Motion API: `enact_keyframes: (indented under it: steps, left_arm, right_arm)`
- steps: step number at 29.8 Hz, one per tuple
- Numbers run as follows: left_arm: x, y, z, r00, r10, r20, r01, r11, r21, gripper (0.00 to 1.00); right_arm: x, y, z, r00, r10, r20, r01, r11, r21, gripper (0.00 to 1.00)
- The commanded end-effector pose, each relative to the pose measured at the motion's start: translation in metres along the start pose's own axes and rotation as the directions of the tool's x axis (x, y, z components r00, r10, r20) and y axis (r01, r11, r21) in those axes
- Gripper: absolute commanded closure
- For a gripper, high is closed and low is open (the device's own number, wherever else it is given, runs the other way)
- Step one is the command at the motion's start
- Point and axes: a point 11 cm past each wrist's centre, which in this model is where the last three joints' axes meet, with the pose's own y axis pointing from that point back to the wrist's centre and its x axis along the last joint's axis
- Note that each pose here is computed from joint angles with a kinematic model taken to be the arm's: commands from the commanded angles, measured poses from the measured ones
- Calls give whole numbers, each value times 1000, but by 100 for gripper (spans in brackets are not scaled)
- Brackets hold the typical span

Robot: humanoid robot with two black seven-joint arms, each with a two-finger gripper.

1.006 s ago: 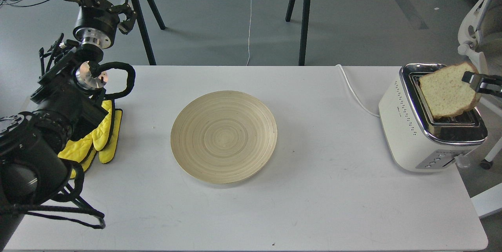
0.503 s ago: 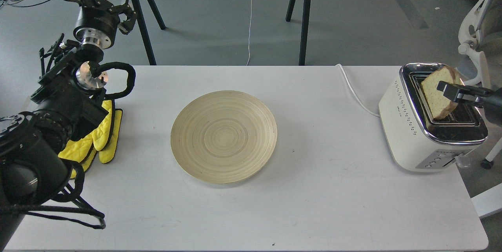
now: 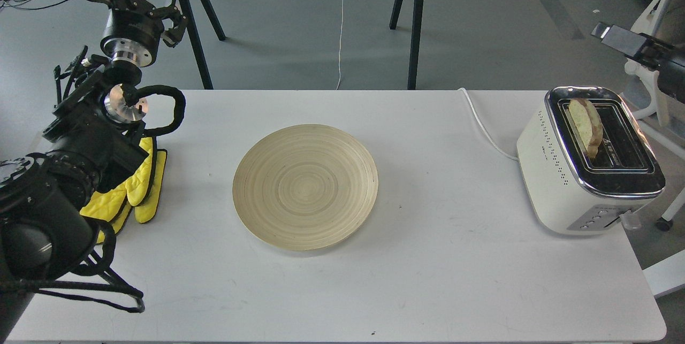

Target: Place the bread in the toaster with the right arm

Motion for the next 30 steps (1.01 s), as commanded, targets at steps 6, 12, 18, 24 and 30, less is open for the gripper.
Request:
enact_keyframes:
  steps: [6,12,18,24,30]
  left_arm:
    - [0,0,1,1000,0,1,0,1000,-1,0]
    - [0,0,1,1000,1,-1,-1,1000,-2,0]
    - [0,0,1,1000,1,-1,-1,1000,-2,0]
    - [1,0,1,1000,3,-1,-3,1000,-3,0]
    - [1,0,2,1000,3,0,-3,1000,-4,0]
  right_arm:
    - [-29,-55,-1,812,30,583,-118,986,114,0]
    - [-26,-74,7,570,88,817,-206,978,38,0]
    - [-48,-93,19,367,111,923,-156,986,-56,0]
    - [-60,-102,17,258,83,963,-162,986,-41,0]
    - [-56,-102,14,254,75,964,-204,979,-22,0]
